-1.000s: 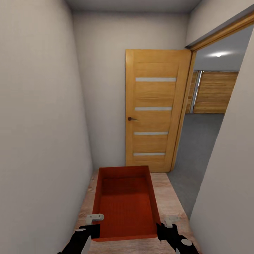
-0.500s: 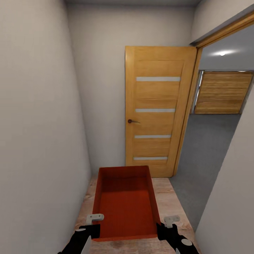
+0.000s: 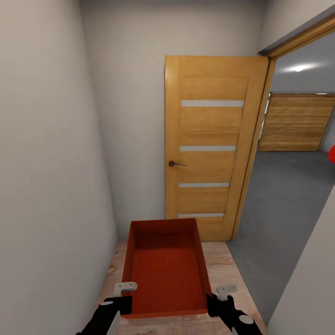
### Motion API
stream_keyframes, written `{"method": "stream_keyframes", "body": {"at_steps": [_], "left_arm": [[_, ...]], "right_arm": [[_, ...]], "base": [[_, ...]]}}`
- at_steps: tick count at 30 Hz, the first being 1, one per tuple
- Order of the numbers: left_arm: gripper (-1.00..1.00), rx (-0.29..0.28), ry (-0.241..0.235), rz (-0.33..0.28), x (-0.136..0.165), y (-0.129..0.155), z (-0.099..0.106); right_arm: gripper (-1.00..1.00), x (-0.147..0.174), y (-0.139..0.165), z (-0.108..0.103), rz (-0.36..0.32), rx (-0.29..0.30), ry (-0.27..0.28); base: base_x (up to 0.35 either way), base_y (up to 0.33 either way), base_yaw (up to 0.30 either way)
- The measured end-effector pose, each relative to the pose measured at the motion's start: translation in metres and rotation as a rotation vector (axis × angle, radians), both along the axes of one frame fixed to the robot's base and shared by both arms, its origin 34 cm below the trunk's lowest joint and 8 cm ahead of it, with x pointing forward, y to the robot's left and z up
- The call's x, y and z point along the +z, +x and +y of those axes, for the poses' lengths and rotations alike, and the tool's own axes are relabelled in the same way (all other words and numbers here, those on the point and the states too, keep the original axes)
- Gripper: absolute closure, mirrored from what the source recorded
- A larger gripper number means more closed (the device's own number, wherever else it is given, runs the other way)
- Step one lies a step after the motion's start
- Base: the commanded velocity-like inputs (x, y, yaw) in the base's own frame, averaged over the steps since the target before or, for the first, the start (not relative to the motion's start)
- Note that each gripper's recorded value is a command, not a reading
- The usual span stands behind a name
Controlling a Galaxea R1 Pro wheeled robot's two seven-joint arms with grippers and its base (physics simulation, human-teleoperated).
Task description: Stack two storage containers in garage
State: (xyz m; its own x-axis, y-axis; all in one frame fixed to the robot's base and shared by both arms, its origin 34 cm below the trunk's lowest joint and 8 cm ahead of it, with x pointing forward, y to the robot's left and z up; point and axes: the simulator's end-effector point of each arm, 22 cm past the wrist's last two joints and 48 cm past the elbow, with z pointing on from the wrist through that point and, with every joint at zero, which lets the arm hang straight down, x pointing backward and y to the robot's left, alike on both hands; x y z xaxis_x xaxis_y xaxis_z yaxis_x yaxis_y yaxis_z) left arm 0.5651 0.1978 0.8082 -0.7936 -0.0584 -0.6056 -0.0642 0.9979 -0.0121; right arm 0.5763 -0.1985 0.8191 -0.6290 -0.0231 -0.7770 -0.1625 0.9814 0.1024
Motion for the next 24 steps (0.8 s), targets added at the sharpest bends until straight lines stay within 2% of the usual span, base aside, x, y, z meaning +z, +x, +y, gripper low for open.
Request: {"method": "stream_keyframes", "body": {"at_steps": [14,19,24], "left_arm": [[1.0,0.0,0.0,0.0,0.0,0.0,-0.0001],[1.0,0.0,0.0,0.0,-0.0003,0.0004,0.0],[1.0,0.0,0.0,0.0,-0.0003,0.0005,-0.0002]], "right_arm": [[1.0,0.0001,0.0,-0.0001,0.0,0.0,0.0],[1.0,-0.0002,0.0004,0.0,0.0,0.0,0.0],[1.0,-0.0002,0.0004,-0.0002,0.0,0.0,0.0]], "base": [[0.324,0.0,0.0],[0.087,0.0,-0.051],[0.009,0.0,-0.231]]}}
